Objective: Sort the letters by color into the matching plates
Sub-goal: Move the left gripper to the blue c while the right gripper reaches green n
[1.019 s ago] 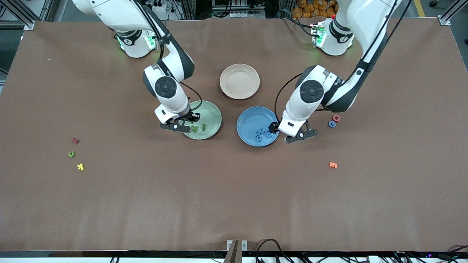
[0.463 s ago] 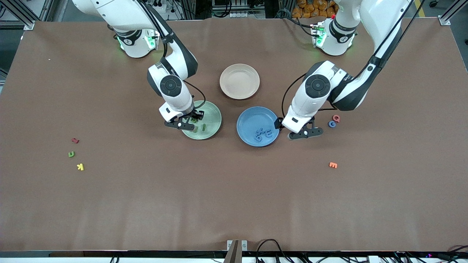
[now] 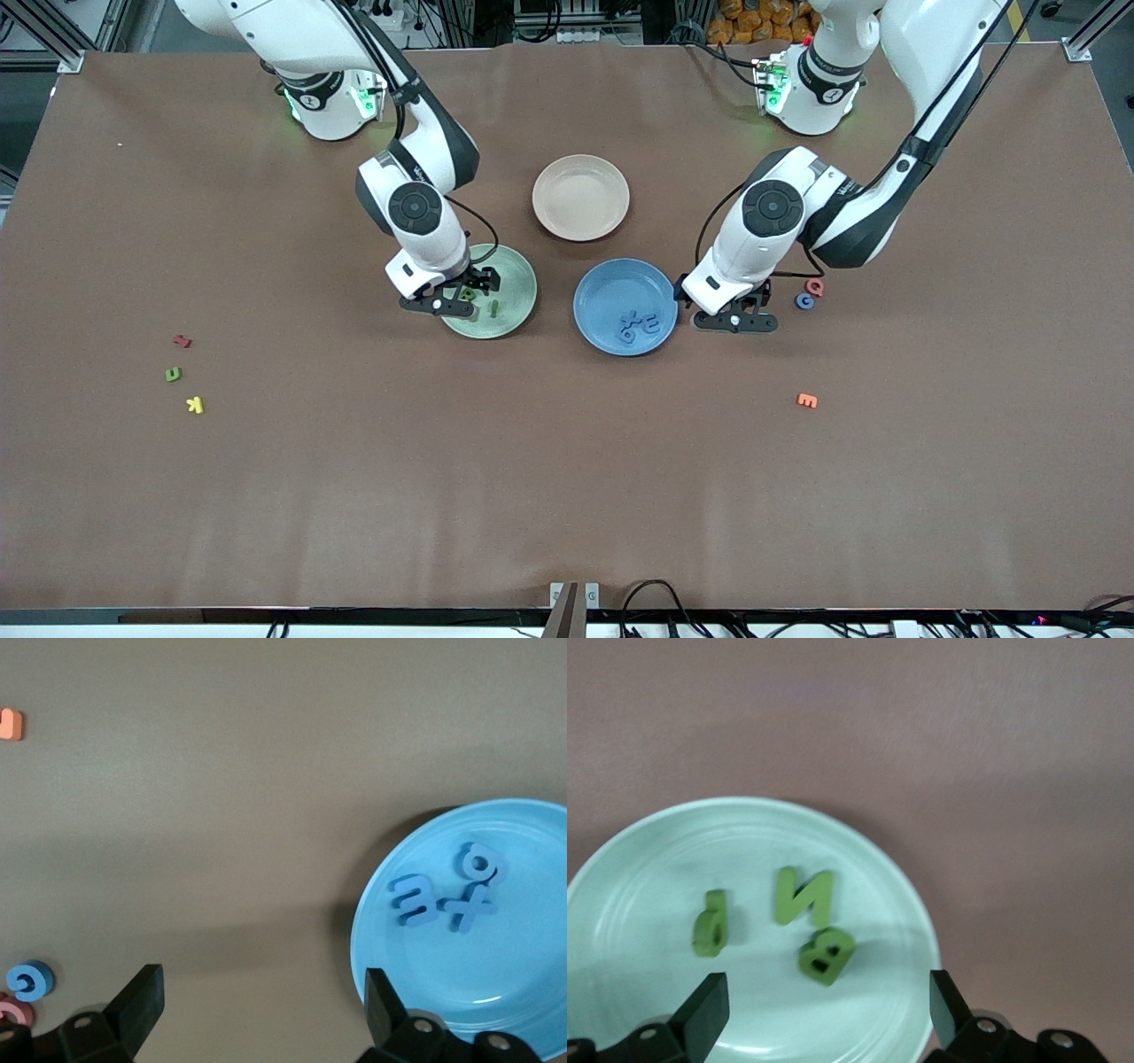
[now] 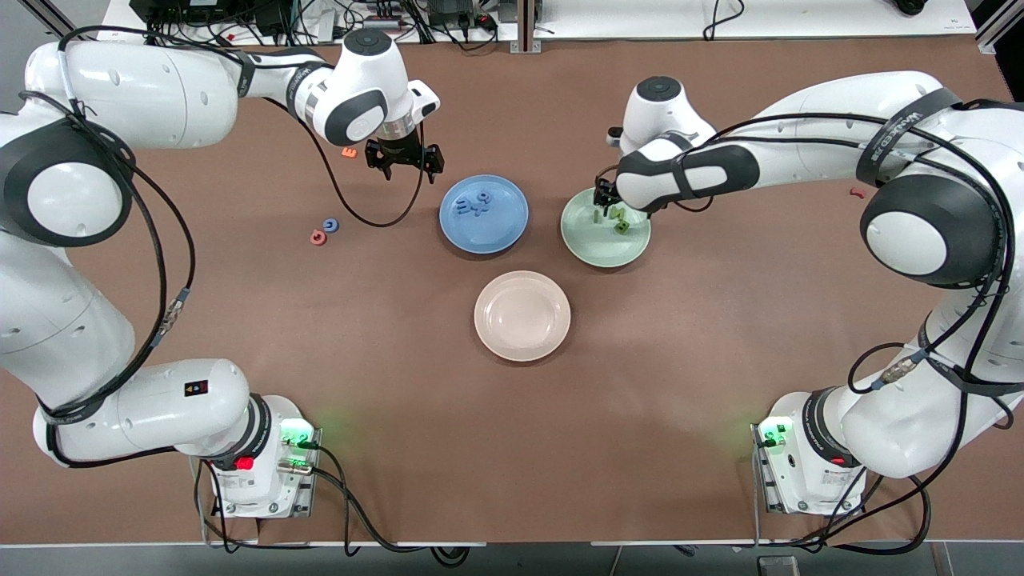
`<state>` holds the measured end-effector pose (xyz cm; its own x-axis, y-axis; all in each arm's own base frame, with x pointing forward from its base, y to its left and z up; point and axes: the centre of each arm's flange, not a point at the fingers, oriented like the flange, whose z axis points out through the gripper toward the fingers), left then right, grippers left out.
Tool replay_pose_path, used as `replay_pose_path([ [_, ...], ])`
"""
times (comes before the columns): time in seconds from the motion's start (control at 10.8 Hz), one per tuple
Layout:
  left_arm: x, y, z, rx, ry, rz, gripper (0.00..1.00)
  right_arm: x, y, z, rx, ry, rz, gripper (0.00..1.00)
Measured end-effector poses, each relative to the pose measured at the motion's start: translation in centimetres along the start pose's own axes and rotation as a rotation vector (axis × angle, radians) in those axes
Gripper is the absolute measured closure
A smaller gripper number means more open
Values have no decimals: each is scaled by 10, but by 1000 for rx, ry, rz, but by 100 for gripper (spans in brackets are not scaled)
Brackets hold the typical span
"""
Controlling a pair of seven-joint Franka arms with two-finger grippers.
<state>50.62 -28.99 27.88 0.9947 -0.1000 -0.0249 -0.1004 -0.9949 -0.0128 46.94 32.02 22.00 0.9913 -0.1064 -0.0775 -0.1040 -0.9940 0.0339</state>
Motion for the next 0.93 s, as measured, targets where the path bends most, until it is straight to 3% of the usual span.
replay_pose_path([
  [0.37, 2, -20, 6, 31, 2, 159, 0, 65, 84, -8, -3, 19, -190, 0],
  [0.93, -2, -53, 21, 33, -41, 377, 0, 132, 235, -19, -21, 46, -292, 0],
])
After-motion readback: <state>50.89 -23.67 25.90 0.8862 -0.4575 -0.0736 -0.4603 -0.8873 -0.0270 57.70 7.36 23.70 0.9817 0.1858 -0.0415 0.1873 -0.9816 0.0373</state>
